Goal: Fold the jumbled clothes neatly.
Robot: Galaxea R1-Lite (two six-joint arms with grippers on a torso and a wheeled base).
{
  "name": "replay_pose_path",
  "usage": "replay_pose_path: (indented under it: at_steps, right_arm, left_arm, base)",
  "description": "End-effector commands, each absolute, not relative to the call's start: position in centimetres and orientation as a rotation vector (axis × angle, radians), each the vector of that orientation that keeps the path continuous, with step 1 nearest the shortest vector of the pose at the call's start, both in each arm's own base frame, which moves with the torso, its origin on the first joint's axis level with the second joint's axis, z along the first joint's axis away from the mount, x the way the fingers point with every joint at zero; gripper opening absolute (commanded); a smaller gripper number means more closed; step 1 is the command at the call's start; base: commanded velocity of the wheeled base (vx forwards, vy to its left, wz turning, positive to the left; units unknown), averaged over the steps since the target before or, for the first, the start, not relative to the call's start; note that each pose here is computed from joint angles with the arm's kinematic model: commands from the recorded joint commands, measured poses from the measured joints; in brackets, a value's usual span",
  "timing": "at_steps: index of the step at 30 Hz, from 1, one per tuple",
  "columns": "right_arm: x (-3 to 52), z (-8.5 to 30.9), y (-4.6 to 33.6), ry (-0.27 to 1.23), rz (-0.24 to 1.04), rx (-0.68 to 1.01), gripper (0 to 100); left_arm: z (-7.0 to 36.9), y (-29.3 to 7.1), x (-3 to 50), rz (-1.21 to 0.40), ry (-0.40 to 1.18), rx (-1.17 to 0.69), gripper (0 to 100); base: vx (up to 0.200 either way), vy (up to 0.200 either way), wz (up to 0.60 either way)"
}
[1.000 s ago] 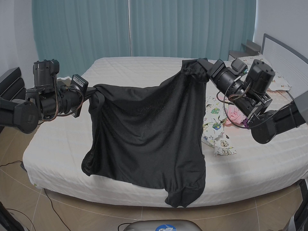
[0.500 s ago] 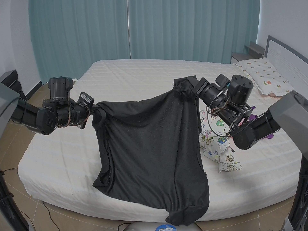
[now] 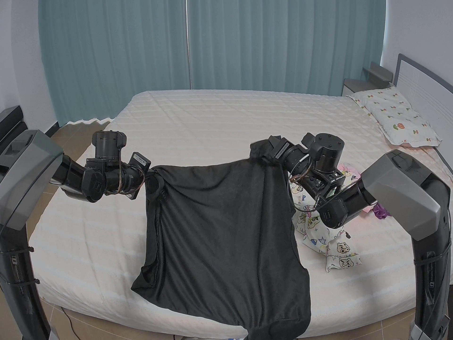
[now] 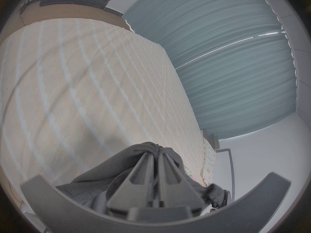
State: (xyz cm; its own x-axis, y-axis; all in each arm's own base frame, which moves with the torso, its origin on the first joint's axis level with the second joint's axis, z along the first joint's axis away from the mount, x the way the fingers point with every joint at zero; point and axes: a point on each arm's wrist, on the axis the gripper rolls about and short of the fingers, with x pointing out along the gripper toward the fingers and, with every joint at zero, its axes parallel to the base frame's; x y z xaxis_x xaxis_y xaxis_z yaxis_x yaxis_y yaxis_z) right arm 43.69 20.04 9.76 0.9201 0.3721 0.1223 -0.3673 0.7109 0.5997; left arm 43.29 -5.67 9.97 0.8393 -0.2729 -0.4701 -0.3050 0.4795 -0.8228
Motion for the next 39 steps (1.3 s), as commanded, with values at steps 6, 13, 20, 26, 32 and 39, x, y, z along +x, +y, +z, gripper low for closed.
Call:
replay_pose_path:
  at_steps: [6,13,20,26,32,39]
  right_arm:
    - [45.8,2.6,20.5,0.159,0.343,0.627,100]
    - [46.3,3.6,18.8,0.135,0.261,0.63,100]
    - [42.2,4.7,17.1,0.234,0.244,0.616,100]
    - [37.1,5.4,14.6,0.308,0.212,0.642,100]
    - [32.8,4.3,12.8,0.349,0.191,0.694,100]
    - [30.6,2.5,11.6,0.371,0.166,0.734,100]
  left_arm:
    - [5.9,-5.4,45.8,0.067,0.639,-1.09,100]
    - [6.2,-3.3,46.1,0.113,0.624,-1.098,100]
    - [6.9,-2.6,43.5,0.176,0.741,-1.082,100]
    - [7.1,-2.4,38.4,0.131,0.876,-1.075,100]
    - [5.3,-2.5,34.6,0.098,0.968,-1.078,100]
    - [3.3,-3.8,32.7,0.074,1.013,-0.988,100]
  base:
    - [0.0,0.0,0.0]
    - [0.0,0.0,0.0]
    - [0.0,0.0,0.0]
    - [0.0,0.0,0.0]
    - [-0.1,0.0,0.0]
    - [-0.171,0.0,0.0]
